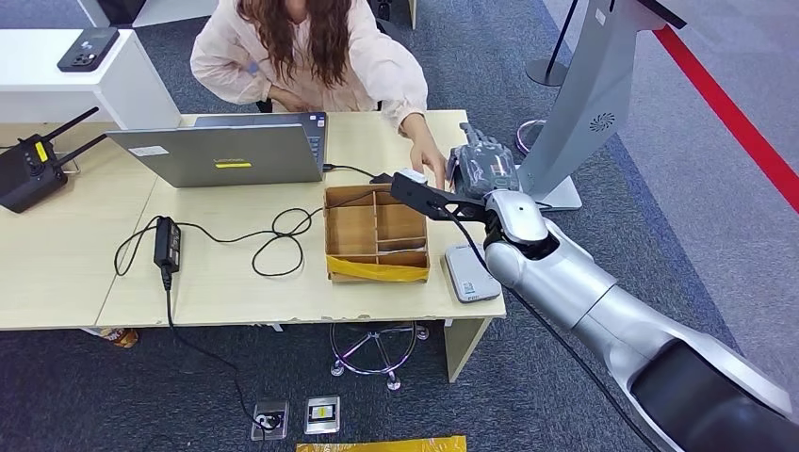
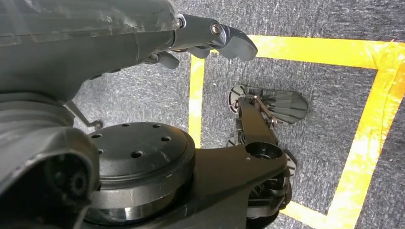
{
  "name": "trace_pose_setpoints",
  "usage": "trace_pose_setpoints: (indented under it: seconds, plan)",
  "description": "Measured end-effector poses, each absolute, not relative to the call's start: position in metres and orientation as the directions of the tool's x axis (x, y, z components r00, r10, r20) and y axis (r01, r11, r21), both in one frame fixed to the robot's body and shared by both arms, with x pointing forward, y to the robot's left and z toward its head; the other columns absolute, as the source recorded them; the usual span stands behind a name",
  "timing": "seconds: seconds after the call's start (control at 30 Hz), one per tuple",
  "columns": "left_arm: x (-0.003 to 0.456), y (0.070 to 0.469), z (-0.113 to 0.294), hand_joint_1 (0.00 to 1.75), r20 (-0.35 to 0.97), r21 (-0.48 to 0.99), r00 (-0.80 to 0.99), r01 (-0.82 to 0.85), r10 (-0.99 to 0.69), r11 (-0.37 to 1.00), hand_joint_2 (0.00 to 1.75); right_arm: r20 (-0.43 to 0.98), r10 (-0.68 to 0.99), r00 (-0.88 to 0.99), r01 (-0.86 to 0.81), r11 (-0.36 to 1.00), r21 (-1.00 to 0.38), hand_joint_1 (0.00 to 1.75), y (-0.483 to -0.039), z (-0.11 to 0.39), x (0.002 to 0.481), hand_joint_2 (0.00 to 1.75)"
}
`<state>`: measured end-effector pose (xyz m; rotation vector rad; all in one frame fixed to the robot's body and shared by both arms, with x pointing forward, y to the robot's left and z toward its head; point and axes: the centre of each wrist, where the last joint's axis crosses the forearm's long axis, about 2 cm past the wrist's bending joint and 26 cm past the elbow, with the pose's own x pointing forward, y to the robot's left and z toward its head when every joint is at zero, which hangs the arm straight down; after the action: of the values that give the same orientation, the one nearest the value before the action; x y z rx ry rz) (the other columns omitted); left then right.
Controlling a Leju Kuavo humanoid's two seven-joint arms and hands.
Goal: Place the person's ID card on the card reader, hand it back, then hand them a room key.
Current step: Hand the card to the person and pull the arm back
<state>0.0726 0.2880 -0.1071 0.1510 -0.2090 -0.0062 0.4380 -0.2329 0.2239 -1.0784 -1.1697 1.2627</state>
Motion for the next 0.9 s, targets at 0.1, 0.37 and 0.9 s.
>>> trace_pose_setpoints:
  seconds: [0.1,0.37,0.9]
  plan:
    - [0.072,0.288,-0.107,0.00,0.213,0.152,0.977,-0.017,-0.016,0.988,0.00,0.028,0.999,-0.040,-0.118,0.023,-0.993,1.75,-0.231,0.224,0.438,1.75]
    - [0.069,0.289,-0.108,0.00,0.225,0.150,0.974,-0.025,-0.010,0.988,0.00,0.037,0.997,-0.061,-0.120,0.030,-0.992,1.75,-0.219,0.226,0.437,1.75]
    - [0.062,0.290,-0.109,0.00,0.211,0.154,0.977,-0.018,-0.015,0.988,0.00,0.044,0.999,-0.026,-0.091,0.041,-0.995,0.00,-0.225,0.225,0.437,0.00]
